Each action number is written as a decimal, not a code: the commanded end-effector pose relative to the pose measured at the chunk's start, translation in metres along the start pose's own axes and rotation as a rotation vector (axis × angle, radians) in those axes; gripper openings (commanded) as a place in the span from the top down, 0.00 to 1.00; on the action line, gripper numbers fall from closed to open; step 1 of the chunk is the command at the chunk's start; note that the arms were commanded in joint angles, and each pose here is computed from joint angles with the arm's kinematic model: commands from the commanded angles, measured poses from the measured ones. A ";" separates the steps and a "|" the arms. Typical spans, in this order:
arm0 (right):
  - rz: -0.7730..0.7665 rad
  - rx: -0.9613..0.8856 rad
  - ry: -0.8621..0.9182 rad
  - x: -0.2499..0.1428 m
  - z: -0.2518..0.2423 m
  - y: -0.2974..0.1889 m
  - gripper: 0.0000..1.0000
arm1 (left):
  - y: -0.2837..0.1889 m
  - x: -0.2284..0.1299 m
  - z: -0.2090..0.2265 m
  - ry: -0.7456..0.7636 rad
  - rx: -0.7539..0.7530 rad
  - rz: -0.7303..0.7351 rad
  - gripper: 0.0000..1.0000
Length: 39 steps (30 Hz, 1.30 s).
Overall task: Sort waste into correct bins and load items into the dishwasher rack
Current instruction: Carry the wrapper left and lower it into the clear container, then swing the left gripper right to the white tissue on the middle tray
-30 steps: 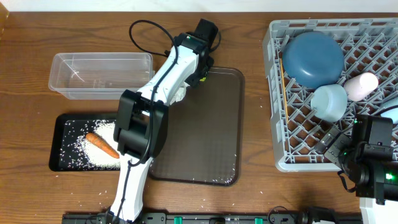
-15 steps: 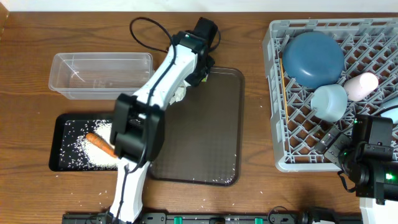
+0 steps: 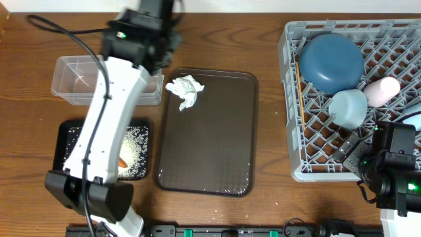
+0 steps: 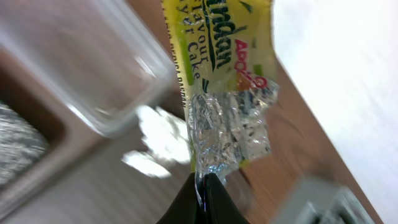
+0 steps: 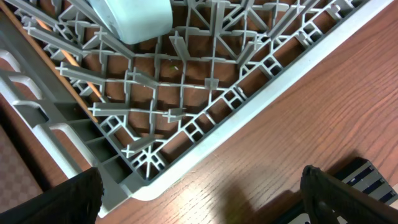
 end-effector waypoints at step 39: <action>-0.002 -0.003 0.008 0.000 0.000 0.000 0.01 | 0.100 -0.149 0.028 0.226 0.216 0.312 0.11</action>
Point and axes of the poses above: each gripper's point midway between its finger pads, its own y axis out along the fingers, its own z axis along the line the jaws close on, x = y × z, the point moved 2 cm from there along -y, back along the fingers, and after that the axes turned 3 degrees about -y, right-handed, at the moved point
